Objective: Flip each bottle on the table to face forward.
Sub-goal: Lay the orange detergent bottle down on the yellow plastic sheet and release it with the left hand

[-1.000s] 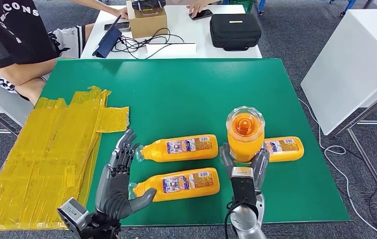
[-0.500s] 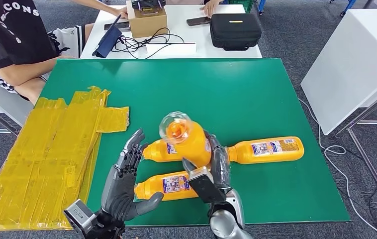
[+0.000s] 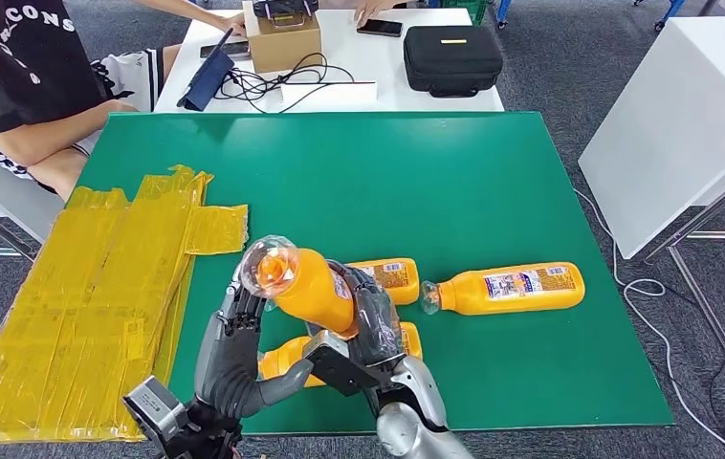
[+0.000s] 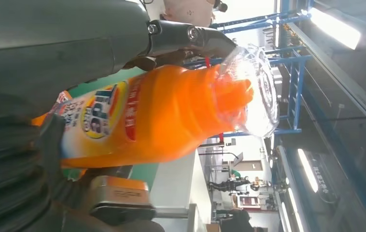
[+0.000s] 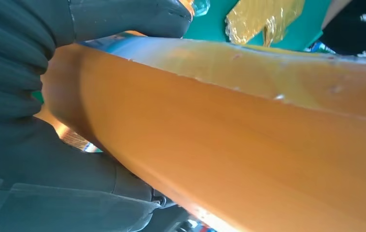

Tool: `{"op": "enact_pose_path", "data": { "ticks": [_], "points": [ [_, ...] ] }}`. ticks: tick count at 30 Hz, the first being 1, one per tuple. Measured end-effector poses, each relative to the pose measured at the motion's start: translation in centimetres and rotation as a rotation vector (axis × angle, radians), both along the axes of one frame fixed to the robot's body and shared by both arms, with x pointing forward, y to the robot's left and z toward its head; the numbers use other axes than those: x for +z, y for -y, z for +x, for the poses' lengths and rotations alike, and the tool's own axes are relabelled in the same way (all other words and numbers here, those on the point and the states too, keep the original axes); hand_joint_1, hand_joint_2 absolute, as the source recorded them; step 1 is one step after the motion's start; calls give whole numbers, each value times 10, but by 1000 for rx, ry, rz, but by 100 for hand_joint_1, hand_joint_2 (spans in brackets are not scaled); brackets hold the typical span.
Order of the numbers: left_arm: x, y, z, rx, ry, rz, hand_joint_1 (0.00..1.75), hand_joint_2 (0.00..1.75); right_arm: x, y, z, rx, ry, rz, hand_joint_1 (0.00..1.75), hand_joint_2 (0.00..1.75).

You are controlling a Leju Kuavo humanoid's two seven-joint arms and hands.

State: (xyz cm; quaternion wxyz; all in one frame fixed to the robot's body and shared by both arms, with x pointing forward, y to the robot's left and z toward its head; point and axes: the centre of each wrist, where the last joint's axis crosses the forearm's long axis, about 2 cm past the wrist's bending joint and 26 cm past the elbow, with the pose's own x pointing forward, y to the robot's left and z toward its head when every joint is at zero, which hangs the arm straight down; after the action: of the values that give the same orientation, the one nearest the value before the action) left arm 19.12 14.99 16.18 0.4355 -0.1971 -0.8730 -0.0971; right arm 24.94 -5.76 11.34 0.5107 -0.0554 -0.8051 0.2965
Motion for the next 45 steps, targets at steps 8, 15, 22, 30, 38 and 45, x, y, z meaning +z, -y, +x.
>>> {"op": "enact_pose_path", "data": {
  "ticks": [8, 15, 22, 30, 38, 45],
  "points": [
    [-1, -2, 6, 9, -9, -4, 0, 175, -8, -10, -6, 48, 41, -84, 175, 175],
    [-4, -6, 8, 29, -21, -4, 0, 175, -10, -17, -6, 56, 161, -179, 175, 175],
    [-8, -8, 10, 37, -39, -3, 0, 175, -14, -21, -8, 66, 209, -221, 175, 175],
    [-11, -8, 10, 35, -50, 1, 0, 175, -17, -20, -8, 39, 245, -234, 175, 175],
    [-14, -8, 12, 30, -61, -1, 168, 175, -19, -18, -11, -6, 287, -241, 175, 175],
    [-13, -6, 12, 26, -60, -11, 175, 175, -18, -13, -12, -35, 286, -204, 175, 175]
  ]
}}
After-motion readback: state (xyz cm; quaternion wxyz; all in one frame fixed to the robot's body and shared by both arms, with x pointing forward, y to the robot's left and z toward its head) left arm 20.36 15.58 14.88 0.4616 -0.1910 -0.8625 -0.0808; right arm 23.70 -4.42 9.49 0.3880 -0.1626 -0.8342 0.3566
